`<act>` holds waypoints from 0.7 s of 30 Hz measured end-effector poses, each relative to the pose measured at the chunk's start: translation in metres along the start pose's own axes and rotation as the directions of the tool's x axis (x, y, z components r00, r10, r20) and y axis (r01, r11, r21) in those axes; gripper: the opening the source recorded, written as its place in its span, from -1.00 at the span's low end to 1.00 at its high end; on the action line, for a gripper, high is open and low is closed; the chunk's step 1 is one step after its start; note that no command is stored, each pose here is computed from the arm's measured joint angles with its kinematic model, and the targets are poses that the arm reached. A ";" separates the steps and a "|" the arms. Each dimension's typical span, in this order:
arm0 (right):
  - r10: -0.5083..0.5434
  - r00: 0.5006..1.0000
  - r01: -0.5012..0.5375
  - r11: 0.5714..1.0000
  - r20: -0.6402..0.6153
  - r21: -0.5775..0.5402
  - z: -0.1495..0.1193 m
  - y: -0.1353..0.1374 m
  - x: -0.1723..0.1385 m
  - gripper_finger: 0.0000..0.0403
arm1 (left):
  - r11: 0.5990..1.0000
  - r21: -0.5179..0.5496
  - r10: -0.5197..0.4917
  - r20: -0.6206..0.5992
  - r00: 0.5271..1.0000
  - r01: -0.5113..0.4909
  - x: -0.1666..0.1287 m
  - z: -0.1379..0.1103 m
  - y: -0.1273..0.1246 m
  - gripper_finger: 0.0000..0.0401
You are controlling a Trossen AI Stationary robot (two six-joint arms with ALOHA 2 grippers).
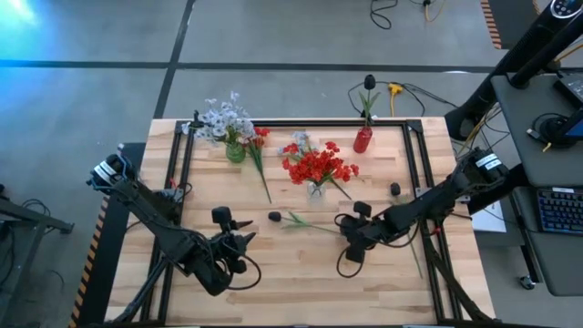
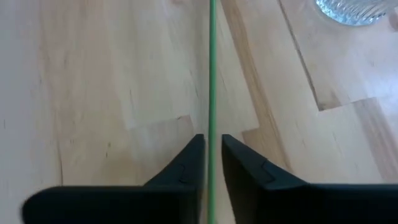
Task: Sort flowers into vase by color
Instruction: Put the left black flower into the red vase
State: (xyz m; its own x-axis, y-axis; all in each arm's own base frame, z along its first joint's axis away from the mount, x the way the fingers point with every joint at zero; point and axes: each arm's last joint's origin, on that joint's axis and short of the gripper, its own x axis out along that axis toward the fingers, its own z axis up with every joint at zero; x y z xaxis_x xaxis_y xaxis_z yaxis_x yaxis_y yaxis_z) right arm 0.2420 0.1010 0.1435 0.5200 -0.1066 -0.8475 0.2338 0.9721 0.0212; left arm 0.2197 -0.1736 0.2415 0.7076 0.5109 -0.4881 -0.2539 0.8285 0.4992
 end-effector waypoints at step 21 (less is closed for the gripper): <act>-0.007 0.921 0.029 0.998 0.389 -0.050 0.038 0.010 0.045 -0.20 | 0.999 0.020 0.046 0.032 0.998 -0.047 0.000 0.001 0.002 -0.27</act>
State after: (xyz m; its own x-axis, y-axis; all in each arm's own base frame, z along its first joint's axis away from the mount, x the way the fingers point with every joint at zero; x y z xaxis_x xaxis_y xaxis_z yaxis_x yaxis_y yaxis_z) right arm 0.2988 0.0978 0.1256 0.7969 -0.1864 -0.5747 0.2070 0.9779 -0.0302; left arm 0.2199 -0.1726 0.2432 0.7159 0.5409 -0.4415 -0.2732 0.7990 0.5357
